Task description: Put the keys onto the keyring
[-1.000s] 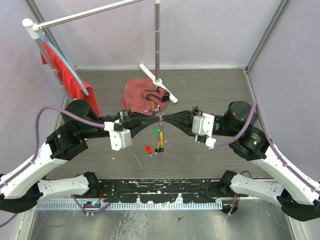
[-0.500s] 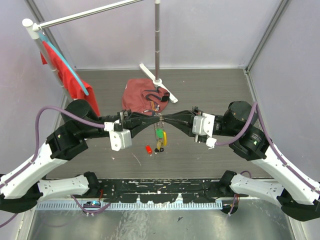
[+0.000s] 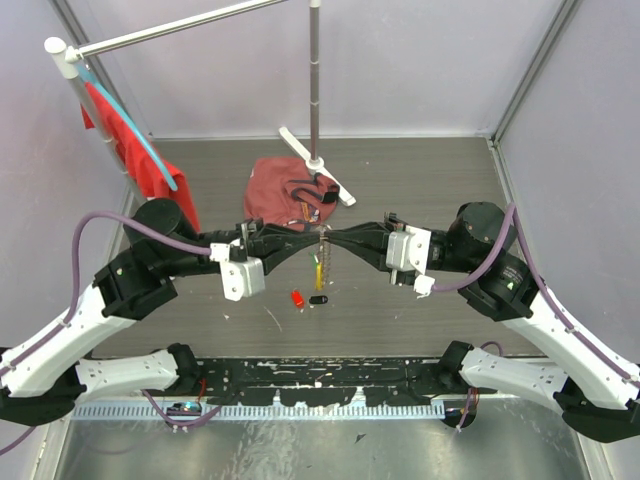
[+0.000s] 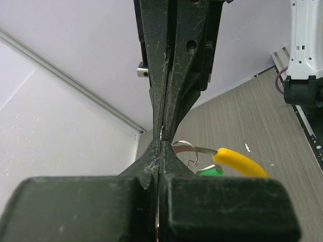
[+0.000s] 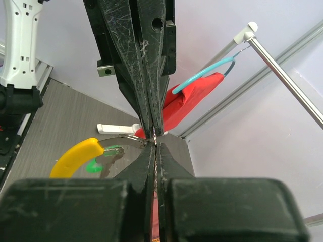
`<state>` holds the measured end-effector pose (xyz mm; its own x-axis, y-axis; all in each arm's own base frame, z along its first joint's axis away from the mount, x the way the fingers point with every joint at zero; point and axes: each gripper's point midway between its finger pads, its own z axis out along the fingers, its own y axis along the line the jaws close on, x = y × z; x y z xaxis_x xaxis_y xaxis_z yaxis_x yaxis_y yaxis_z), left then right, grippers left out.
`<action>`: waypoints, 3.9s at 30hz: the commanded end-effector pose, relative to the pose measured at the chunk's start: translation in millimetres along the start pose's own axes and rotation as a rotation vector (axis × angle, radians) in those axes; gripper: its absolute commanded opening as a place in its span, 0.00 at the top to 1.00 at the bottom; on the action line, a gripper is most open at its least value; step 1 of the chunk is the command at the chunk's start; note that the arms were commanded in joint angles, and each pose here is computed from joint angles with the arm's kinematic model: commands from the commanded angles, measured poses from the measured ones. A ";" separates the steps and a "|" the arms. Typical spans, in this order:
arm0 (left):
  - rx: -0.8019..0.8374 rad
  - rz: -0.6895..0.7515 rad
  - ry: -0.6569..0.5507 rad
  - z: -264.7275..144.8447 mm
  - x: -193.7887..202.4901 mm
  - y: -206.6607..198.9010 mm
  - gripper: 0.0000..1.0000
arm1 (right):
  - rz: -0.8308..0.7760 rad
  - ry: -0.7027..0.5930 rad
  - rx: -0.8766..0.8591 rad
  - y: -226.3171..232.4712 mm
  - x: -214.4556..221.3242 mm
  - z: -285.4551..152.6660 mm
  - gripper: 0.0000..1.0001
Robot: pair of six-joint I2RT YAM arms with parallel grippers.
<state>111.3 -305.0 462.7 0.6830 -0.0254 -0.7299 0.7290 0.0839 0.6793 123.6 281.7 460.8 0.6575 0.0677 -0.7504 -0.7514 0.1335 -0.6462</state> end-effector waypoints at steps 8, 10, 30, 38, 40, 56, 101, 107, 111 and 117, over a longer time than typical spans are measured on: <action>-0.012 0.018 -0.022 2.1 -4.1 3.3 0.86 | -0.046 -0.080 0.030 -13.0 -30.9 -2.3 0.99; -0.014 0.018 -0.021 1.8 -3.5 3.1 0.79 | -0.047 -0.079 0.034 -13.6 -31.0 -2.9 0.99; -0.023 0.017 -0.025 5.1 -1.6 4.8 0.80 | -0.041 -0.086 0.030 -12.5 -32.5 -3.0 0.99; -0.016 0.009 -0.019 7.7 0.7 3.9 0.87 | -0.043 -0.091 0.032 -13.0 -33.9 -3.2 1.00; -0.014 0.005 -0.015 8.0 1.5 3.5 0.78 | -0.042 -0.093 0.030 -13.0 -34.1 -2.8 1.00; 0.006 -0.006 -0.015 10.7 0.1 2.6 1.00 | -0.031 -0.092 0.027 -11.6 -34.5 -3.8 0.99; -0.320 -0.392 0.354 -64.4 101.6 -10.7 1.00 | 1.069 0.715 0.763 -46.3 258.2 -72.4 0.59; -0.338 -0.393 0.358 -71.9 101.5 -12.9 1.00 | 1.225 0.746 0.850 14.7 297.8 -64.2 0.57; -0.324 -0.397 0.332 -70.3 96.9 -15.2 1.00 | 1.252 0.804 0.838 72.0 311.4 -45.2 0.54; -0.320 -0.385 0.309 -73.4 89.5 -15.5 1.00 | 1.296 0.811 0.744 128.2 314.3 -14.4 0.61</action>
<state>163.4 -238.1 371.3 0.2676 0.2181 -0.9385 0.8408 0.4228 0.3380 224.4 281.3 124.7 -0.7299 -0.0941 -0.6770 -0.4235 0.8397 0.3399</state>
